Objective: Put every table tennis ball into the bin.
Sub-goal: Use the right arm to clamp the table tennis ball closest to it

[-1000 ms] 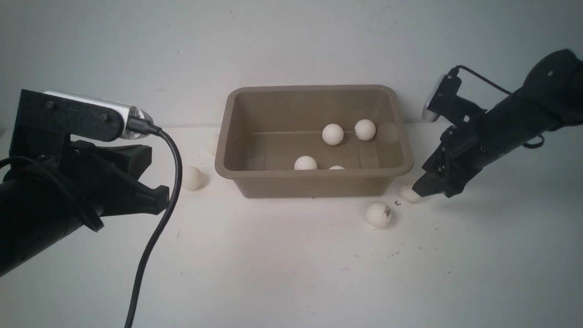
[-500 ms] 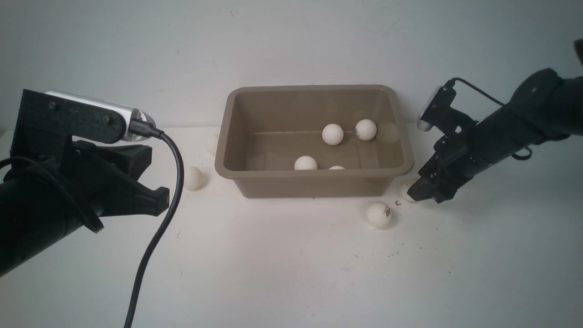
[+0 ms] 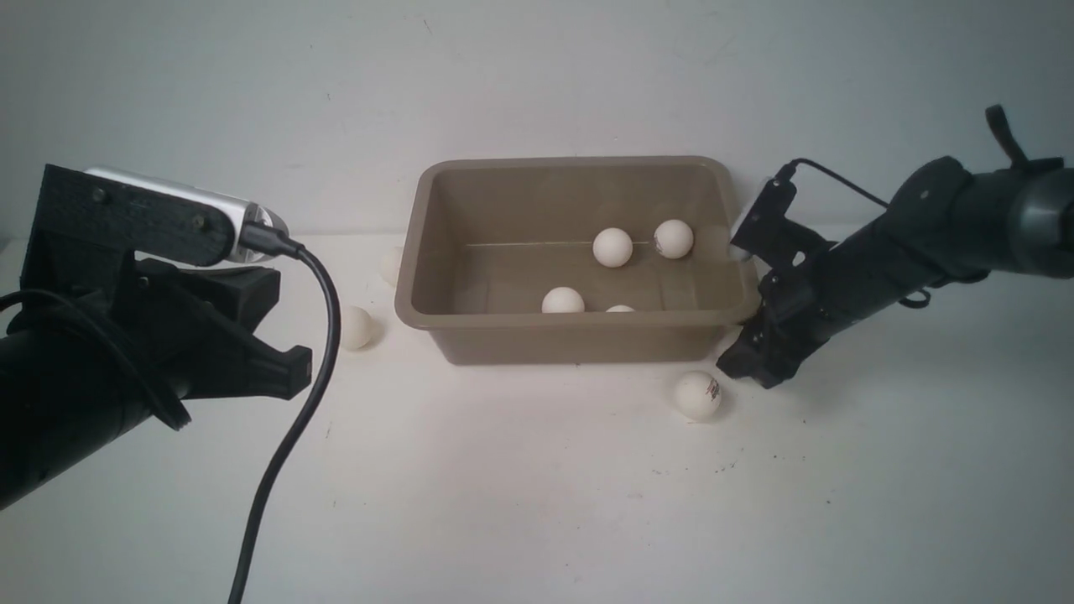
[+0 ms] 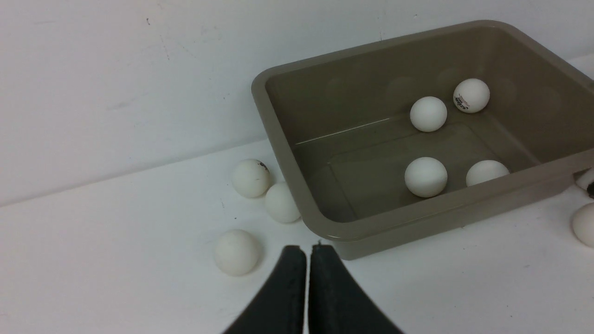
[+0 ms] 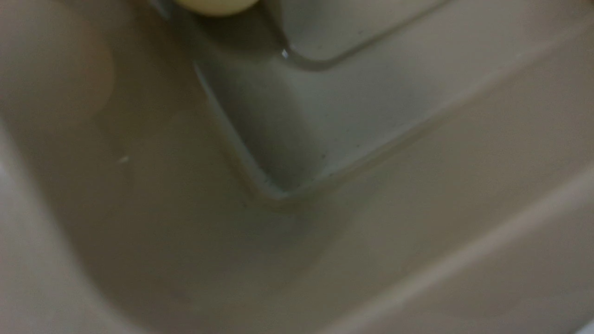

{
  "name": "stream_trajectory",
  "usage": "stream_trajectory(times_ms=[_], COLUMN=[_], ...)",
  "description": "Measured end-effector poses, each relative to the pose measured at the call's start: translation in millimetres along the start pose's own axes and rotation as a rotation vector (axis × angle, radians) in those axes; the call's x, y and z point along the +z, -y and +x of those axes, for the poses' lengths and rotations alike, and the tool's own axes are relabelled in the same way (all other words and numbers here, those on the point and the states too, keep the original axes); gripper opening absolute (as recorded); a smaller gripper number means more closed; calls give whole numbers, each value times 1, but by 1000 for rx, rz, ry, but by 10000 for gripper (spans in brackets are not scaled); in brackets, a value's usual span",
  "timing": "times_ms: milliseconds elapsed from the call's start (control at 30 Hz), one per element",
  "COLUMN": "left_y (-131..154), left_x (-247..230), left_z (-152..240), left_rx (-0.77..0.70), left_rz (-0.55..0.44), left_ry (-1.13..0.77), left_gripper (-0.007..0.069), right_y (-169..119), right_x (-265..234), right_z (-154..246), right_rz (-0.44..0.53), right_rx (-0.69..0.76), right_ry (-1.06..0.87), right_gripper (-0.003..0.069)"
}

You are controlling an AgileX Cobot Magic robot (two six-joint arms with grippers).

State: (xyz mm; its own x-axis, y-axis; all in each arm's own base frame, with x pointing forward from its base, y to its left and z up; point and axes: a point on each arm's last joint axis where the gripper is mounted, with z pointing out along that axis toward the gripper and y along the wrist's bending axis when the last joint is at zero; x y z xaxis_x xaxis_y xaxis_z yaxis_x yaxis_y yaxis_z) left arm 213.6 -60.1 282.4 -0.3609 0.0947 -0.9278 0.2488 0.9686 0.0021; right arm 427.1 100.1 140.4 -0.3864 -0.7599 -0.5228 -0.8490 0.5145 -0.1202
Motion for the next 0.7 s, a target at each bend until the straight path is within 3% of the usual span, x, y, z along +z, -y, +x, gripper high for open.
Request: stream_trajectory(times_ms=[467,700], left_y=[-2,-2], left_x=[0,0], left_z=[0,0], left_rx=[0,-1], left_rz=[-20,-22], left_ry=[-3,-3], left_gripper=[-4,-4], right_y=[16,33], right_x=[-13,-75], right_z=[18,2], right_rz=[15,147], right_rx=[44,33], right_ry=[-32,39], right_gripper=[366,366])
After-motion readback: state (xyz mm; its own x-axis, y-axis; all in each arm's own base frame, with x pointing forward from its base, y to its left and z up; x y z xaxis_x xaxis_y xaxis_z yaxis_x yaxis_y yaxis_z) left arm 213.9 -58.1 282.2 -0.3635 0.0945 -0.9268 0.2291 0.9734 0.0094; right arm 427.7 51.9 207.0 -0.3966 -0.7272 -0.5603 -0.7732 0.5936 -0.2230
